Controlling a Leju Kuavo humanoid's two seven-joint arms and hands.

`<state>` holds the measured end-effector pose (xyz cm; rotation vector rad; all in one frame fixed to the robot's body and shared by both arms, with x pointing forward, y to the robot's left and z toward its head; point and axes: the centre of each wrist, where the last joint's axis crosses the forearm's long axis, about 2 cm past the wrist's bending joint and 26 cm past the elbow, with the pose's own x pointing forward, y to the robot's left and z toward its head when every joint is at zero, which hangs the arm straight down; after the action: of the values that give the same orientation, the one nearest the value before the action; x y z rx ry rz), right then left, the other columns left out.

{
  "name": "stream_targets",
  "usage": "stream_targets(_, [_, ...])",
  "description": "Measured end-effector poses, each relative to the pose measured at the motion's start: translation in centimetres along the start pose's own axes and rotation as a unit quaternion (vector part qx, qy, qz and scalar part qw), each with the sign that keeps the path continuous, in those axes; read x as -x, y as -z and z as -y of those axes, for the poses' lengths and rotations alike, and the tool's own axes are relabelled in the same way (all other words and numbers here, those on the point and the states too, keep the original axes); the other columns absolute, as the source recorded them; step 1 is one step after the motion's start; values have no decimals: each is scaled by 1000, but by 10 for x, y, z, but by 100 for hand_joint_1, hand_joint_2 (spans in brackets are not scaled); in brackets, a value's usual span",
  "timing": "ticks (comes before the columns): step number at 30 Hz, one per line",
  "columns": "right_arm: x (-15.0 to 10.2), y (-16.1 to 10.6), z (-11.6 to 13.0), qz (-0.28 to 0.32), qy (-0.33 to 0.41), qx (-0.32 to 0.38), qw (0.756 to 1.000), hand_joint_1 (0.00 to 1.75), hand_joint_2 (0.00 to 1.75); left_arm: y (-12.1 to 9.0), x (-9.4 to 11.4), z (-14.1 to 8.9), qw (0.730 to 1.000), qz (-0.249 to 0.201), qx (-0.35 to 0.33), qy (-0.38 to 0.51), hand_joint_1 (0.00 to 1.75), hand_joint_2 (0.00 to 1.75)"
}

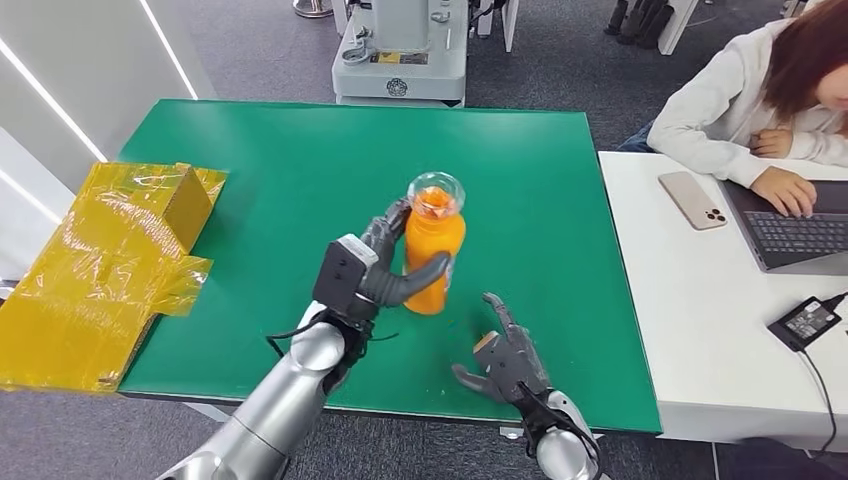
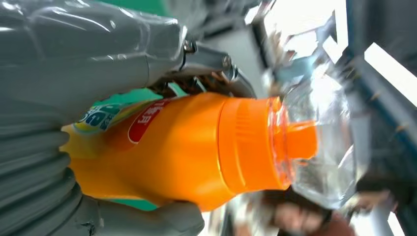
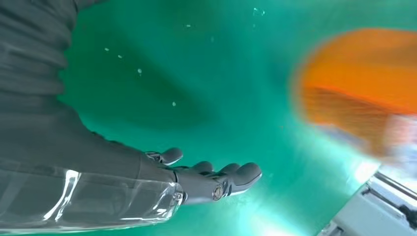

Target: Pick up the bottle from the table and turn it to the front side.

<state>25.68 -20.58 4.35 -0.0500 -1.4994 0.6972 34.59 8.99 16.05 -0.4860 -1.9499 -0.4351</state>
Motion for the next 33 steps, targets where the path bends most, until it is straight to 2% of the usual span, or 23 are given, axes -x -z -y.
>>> stream_targets(5, [-7,1,4,12,7,5,1000,0,175,7,-19,-43,991,49,-55,109,175,175])
stream_targets(8, [-12,4,6,19,12,9,1000,0,175,12,-32,-64,965,87,-85,233,175,175])
stream_targets(11, [-17,5,9,29,14,14,999,0,175,15,-42,-82,897,127,-98,412,175,175])
stream_targets(14, [-23,6,14,43,17,20,999,0,175,14,-47,-101,803,148,-96,570,175,175])
stream_targets(16, [-26,6,17,51,20,25,998,0,175,11,-45,-116,735,143,-85,658,175,175])
stream_targets(19, [-29,3,21,61,26,34,997,0,175,0,-39,-143,645,122,-53,752,175,175])
stream_targets(22, [-28,-5,24,65,31,44,996,0,175,-16,-27,-171,595,76,-24,799,175,175])
stream_targets(28, [-19,-28,28,64,40,62,995,0,175,-62,9,-216,556,-57,32,828,175,175])
stream_targets(33, [-12,-50,26,55,42,74,995,0,175,-110,35,-232,537,-145,106,824,175,175])
